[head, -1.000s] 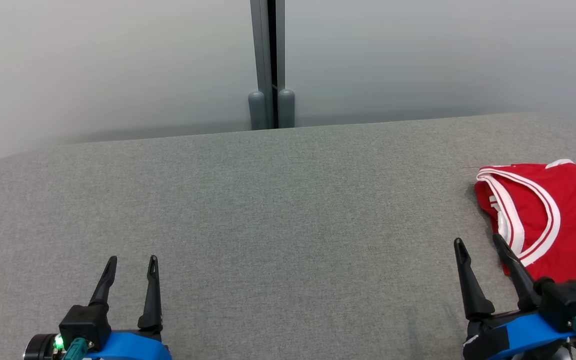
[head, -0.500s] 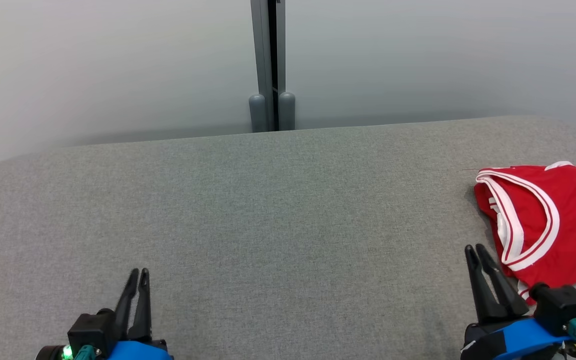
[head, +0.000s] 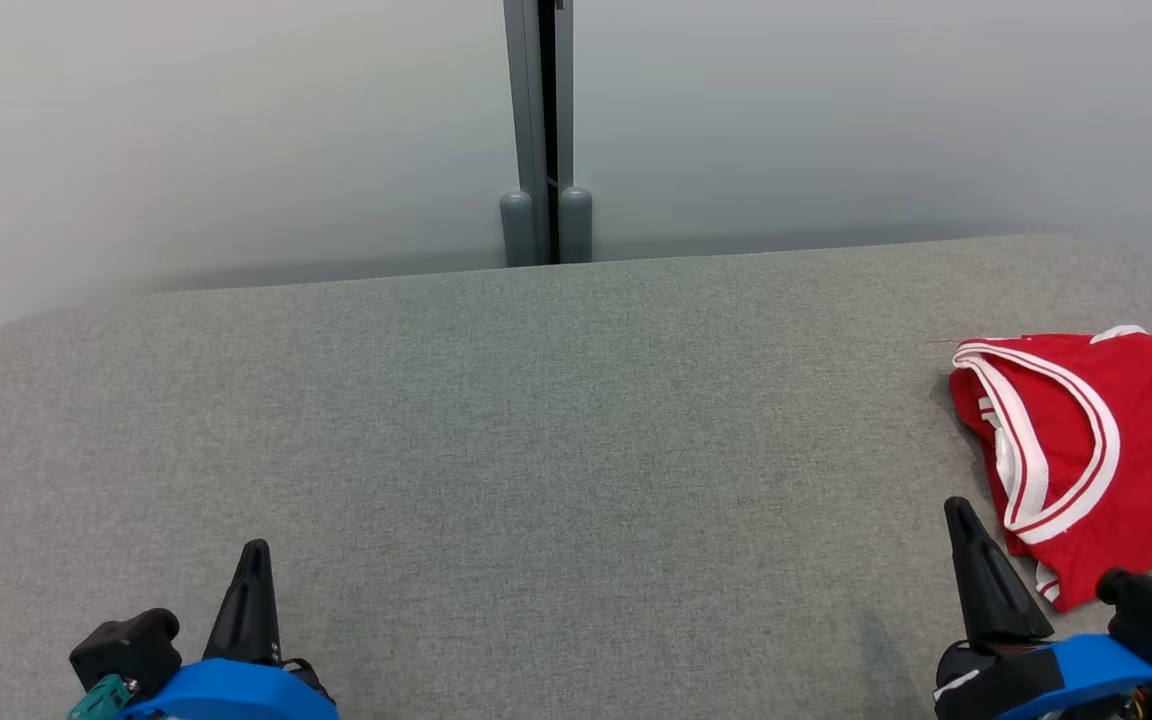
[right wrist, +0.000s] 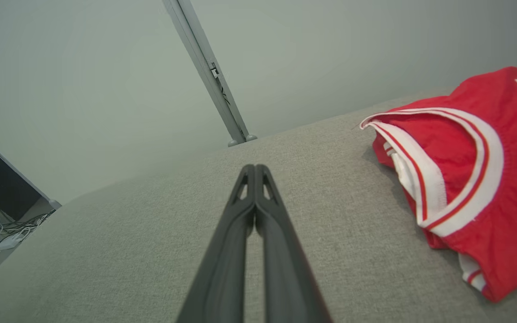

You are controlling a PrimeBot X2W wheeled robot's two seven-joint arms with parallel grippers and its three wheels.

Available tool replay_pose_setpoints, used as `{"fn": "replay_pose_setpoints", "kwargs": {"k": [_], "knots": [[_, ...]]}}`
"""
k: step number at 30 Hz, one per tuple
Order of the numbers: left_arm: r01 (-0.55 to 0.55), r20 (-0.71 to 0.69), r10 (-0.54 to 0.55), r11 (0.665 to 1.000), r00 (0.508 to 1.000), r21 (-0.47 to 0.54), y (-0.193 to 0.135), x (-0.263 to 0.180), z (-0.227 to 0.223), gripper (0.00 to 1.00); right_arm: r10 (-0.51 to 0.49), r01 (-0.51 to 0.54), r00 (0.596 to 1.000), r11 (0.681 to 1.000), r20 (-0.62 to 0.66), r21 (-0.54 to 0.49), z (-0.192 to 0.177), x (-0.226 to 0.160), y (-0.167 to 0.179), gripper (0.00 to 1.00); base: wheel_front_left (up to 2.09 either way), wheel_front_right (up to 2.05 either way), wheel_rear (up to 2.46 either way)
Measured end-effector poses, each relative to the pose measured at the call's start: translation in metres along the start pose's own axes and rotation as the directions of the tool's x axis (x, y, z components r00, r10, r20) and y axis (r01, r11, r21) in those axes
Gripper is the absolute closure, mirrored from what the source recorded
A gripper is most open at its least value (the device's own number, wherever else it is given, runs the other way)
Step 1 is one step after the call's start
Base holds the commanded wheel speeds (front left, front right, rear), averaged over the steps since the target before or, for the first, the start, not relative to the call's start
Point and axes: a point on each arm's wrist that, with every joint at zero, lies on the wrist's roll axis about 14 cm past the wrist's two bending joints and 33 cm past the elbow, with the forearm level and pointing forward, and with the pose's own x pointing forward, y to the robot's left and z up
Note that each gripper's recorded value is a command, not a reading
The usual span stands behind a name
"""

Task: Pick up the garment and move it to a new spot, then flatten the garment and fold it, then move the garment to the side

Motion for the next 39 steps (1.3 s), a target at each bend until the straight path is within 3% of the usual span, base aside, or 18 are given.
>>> {"fn": "replay_pose_setpoints", "kwargs": {"k": [16,39], "knots": [[-0.031,-0.009,0.03,0.962,1.0,-0.271,0.005,0.006,0.008,1.0,-0.02,0.019,1.0,0.967,0.002,0.255,0.0,0.005,-0.006,1.0,0.0,0.0,0.0],[-0.024,0.001,0.03,0.827,1.0,-0.562,0.007,0.011,0.019,1.0,-0.04,0.034,0.999,0.847,0.0,0.53,0.001,0.011,-0.013,1.0,0.0,0.0,0.0]]}}
